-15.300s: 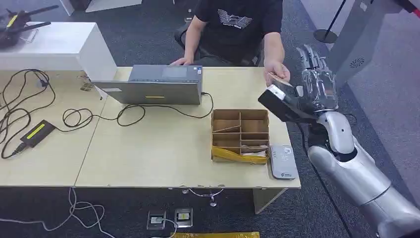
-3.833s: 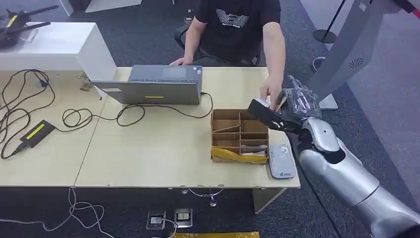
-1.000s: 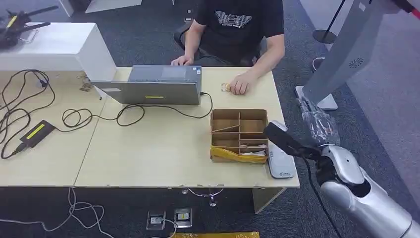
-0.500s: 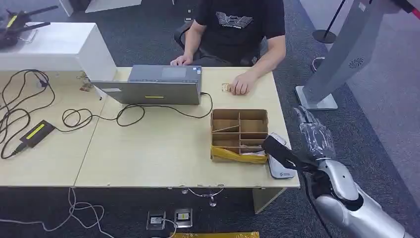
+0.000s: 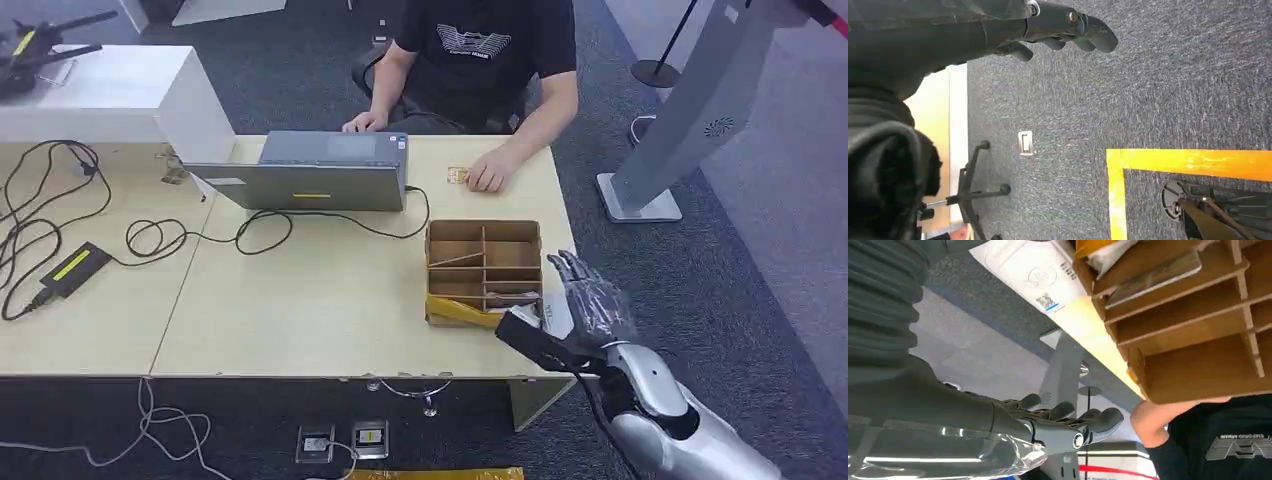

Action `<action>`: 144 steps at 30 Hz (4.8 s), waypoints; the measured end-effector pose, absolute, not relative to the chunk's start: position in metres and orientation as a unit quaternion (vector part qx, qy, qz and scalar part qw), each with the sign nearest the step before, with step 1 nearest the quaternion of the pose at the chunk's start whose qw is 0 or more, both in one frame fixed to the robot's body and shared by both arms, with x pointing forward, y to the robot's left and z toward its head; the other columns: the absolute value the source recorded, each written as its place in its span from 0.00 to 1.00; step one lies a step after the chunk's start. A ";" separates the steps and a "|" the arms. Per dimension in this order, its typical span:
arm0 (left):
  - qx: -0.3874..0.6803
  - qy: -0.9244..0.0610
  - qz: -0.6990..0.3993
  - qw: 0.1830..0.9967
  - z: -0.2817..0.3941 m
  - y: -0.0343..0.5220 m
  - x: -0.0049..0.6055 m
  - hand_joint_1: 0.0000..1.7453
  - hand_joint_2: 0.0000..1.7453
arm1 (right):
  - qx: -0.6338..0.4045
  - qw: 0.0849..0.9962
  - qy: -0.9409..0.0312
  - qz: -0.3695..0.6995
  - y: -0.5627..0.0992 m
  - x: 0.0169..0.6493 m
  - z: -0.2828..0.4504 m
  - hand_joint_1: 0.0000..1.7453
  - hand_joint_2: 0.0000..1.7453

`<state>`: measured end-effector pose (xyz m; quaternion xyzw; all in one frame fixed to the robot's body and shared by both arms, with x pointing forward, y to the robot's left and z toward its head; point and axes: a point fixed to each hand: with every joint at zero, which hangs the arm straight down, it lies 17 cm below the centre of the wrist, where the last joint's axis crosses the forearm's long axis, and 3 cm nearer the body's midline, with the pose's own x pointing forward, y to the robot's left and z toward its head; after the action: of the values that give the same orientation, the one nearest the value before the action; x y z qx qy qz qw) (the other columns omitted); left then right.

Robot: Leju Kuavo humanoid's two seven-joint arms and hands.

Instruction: Pass the card to the sensor for recognition and then transmit it.

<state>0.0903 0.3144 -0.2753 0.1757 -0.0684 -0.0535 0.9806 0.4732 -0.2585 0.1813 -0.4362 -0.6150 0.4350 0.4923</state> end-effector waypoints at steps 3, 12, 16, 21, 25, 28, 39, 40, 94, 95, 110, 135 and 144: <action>0.175 -0.068 -0.054 0.981 -0.275 0.314 0.090 0.00 0.00 | -0.432 0.494 -0.612 0.441 -0.255 0.473 0.176 0.00 1.00; 0.172 -0.076 -0.061 0.980 -0.275 0.313 0.093 0.00 0.00 | -0.424 0.493 -0.605 0.459 -0.243 0.474 0.170 0.00 1.00; 0.170 -0.077 -0.065 0.980 -0.275 0.312 0.093 0.00 0.00 | -0.416 0.487 -0.615 0.459 -0.233 0.475 0.174 0.00 1.00; 0.167 -0.077 -0.067 0.981 -0.276 0.310 0.093 0.00 0.00 | -0.404 0.480 -0.627 0.462 -0.219 0.474 0.175 0.00 1.00; 0.167 -0.077 -0.068 0.981 -0.276 0.311 0.093 0.00 0.00 | -0.396 0.477 -0.632 0.465 -0.210 0.472 0.173 0.00 1.00; 0.167 -0.077 -0.068 0.981 -0.276 0.311 0.093 0.00 0.00 | -0.394 0.477 -0.633 0.466 -0.206 0.472 0.172 0.00 1.00; 0.168 -0.078 -0.070 0.980 -0.275 0.311 0.094 0.00 0.00 | -0.370 0.480 -0.644 0.468 -0.192 0.478 0.166 0.00 1.00; 0.168 -0.077 -0.067 0.980 -0.276 0.311 0.093 0.00 0.00 | -0.365 0.484 -0.645 0.466 -0.191 0.478 0.164 0.00 1.00; 0.168 -0.069 -0.066 0.981 -0.276 0.311 0.090 0.00 0.00 | -0.419 0.438 -0.644 0.468 -0.184 0.504 0.164 0.00 1.00; 0.168 -0.069 -0.068 0.981 -0.276 0.311 0.090 0.00 0.00 | -0.446 0.405 -0.641 0.476 -0.184 0.504 0.171 0.00 1.00; 0.168 -0.063 -0.067 0.981 -0.276 0.311 0.089 0.00 0.00 | -0.487 0.357 -0.620 0.502 -0.189 0.501 0.170 0.00 1.00; 0.167 -0.066 -0.059 0.982 -0.276 0.311 0.089 0.00 0.00 | -0.468 0.380 -0.604 0.522 -0.188 0.496 0.156 0.00 1.00; 0.167 -0.066 -0.059 0.982 -0.276 0.311 0.089 0.00 0.00 | -0.453 0.394 -0.607 0.521 -0.187 0.496 0.152 0.00 1.00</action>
<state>0.0893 0.3107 -0.2761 0.1666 -0.0661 -0.0593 0.9820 0.4962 -0.1873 0.1519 -0.4530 -0.6071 0.5208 0.3937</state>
